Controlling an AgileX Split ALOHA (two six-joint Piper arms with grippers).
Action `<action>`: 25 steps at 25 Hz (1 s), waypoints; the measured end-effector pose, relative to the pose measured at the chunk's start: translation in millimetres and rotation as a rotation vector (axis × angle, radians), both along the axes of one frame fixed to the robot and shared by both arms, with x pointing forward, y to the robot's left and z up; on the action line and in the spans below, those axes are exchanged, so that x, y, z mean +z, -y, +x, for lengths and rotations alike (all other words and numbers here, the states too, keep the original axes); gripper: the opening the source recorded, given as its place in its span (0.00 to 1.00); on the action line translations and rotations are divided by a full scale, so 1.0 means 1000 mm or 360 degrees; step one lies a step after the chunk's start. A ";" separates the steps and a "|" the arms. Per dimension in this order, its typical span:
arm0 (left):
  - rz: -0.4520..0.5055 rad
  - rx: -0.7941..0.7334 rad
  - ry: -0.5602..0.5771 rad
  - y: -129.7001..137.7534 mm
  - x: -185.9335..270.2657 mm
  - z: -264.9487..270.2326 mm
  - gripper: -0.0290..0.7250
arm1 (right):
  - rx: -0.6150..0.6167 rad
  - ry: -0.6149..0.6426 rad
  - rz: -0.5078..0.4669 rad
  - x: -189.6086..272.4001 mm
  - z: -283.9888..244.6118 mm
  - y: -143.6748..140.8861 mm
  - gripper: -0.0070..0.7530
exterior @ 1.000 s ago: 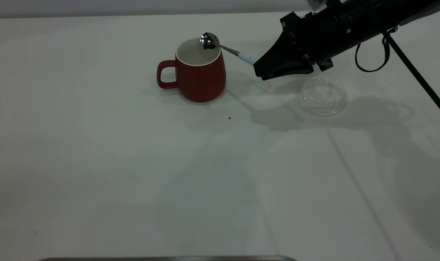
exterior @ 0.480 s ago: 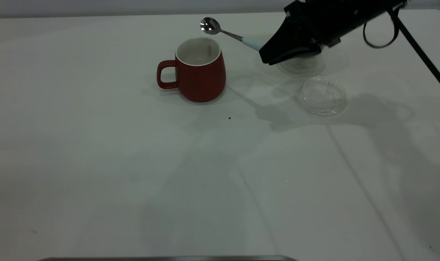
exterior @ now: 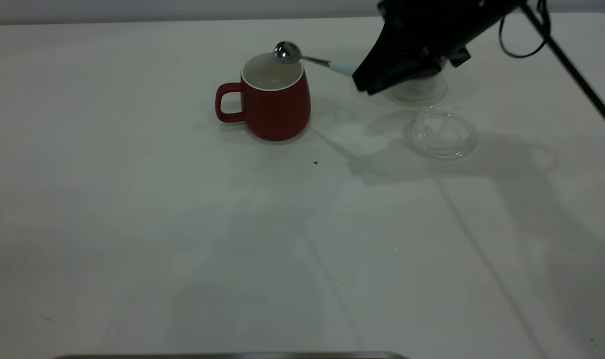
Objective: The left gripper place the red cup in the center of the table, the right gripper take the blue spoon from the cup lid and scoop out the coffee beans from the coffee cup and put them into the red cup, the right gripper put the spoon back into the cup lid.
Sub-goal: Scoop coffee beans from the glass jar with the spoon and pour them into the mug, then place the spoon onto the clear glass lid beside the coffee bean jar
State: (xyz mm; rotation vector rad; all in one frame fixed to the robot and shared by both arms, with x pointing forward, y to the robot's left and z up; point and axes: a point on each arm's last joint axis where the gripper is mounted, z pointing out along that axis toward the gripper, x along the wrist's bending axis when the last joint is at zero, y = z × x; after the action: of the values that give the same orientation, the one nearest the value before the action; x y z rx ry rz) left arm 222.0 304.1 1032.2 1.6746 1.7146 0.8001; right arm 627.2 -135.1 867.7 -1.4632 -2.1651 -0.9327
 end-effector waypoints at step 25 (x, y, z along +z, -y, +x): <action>0.0002 -0.0002 0.0000 0.000 0.000 0.000 0.82 | -0.0794 -0.0605 0.0225 -0.011 -0.071 0.135 0.15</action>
State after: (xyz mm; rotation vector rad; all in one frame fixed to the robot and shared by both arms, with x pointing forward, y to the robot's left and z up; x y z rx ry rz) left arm 222.0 304.1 1032.2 1.6765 1.7133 0.8010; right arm 556.5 -270.5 856.6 -1.9634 -1.4642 -0.8474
